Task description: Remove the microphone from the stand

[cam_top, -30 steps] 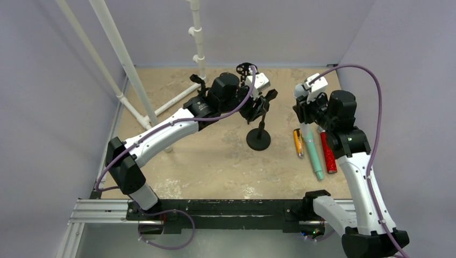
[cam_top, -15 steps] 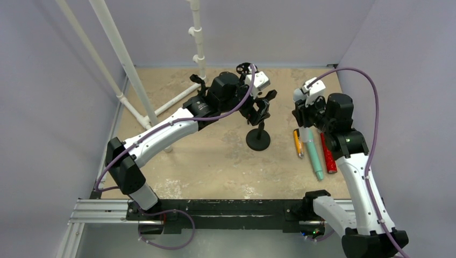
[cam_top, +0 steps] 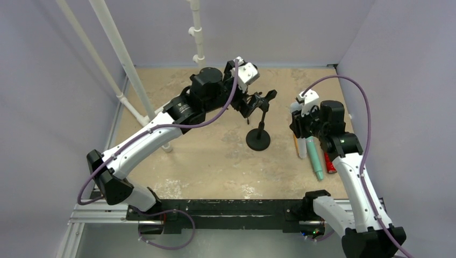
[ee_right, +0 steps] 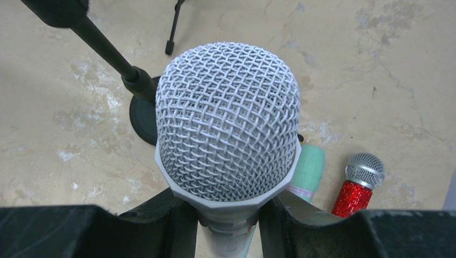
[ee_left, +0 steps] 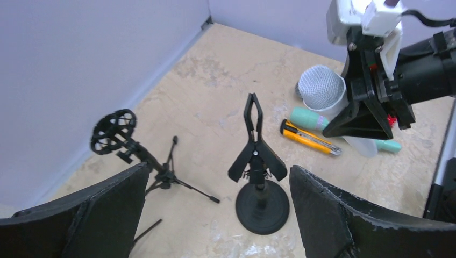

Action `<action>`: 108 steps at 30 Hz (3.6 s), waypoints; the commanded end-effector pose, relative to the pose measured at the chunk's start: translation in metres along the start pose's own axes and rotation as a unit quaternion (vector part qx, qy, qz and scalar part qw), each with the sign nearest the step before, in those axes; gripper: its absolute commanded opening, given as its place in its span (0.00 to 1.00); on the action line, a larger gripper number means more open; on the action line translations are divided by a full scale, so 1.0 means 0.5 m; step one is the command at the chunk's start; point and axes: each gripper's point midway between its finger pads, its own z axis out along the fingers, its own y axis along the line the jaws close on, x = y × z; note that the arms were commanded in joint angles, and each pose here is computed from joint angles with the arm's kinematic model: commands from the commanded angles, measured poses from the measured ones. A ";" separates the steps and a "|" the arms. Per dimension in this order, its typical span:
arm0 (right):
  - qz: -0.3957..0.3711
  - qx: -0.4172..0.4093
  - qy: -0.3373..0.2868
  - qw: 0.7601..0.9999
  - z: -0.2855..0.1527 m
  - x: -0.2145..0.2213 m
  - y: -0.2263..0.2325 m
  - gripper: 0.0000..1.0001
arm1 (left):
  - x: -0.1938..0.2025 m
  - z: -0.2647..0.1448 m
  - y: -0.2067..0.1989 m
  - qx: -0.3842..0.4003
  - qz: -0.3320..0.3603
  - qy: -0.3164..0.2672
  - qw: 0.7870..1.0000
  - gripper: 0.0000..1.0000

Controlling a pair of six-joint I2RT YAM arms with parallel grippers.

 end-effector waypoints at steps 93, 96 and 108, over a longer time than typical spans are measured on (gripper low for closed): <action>0.096 -0.026 0.352 0.931 0.210 0.284 0.000 0.60 | -0.024 -0.110 0.114 -0.090 0.007 -0.037 0.995 1.00; 0.090 -0.038 0.325 0.941 0.207 0.246 0.002 0.64 | -0.020 -0.105 0.111 -0.085 0.006 -0.036 0.996 1.00; 0.049 -0.140 0.129 0.981 0.159 0.075 0.062 0.68 | -0.007 -0.122 0.133 -0.088 -0.029 -0.030 0.995 1.00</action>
